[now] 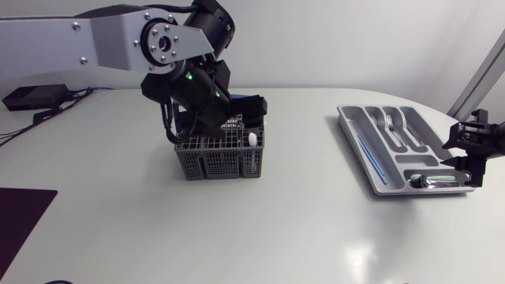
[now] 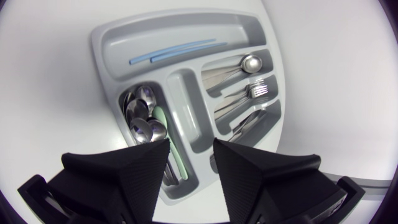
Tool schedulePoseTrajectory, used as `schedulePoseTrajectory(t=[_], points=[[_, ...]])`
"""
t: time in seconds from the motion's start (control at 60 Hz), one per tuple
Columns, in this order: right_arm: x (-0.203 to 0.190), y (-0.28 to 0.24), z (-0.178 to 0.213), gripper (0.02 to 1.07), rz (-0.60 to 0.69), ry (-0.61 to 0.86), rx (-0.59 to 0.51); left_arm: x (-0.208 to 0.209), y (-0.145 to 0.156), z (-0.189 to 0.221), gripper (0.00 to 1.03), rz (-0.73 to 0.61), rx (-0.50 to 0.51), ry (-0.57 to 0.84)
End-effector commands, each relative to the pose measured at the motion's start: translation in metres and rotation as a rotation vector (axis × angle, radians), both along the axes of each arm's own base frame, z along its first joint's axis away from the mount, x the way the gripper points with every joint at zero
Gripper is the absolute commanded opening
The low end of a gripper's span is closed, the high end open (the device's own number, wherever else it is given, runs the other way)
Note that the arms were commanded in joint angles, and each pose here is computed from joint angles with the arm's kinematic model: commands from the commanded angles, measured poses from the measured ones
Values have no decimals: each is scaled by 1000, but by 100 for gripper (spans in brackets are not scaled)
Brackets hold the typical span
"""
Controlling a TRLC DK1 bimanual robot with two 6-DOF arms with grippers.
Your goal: Unload the cutlery basket into the drawer organizer.
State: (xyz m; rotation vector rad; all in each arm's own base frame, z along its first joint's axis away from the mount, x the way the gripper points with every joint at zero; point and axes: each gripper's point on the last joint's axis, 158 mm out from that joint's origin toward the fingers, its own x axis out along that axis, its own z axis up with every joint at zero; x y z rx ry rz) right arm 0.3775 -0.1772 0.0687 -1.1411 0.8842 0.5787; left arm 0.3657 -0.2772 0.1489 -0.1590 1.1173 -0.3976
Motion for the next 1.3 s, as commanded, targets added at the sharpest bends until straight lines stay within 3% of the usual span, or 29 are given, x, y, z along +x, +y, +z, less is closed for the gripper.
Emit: schedulePoseTrajectory(t=[0.0,0.417,0.767,1.283], points=[[-13,23,-7,69,-32,31,89,-1,-2,-7,98,-22,17,0],[-33,127,24,72,-81,-31,377,5,-8,-7,98,-44,5,-17],[-37,167,42,72,-209,-25,614,8,-11,-10,98,-67,-6,-10],[-71,258,53,72,-154,61,750,15,-13,-17,98,-155,23,-22]])
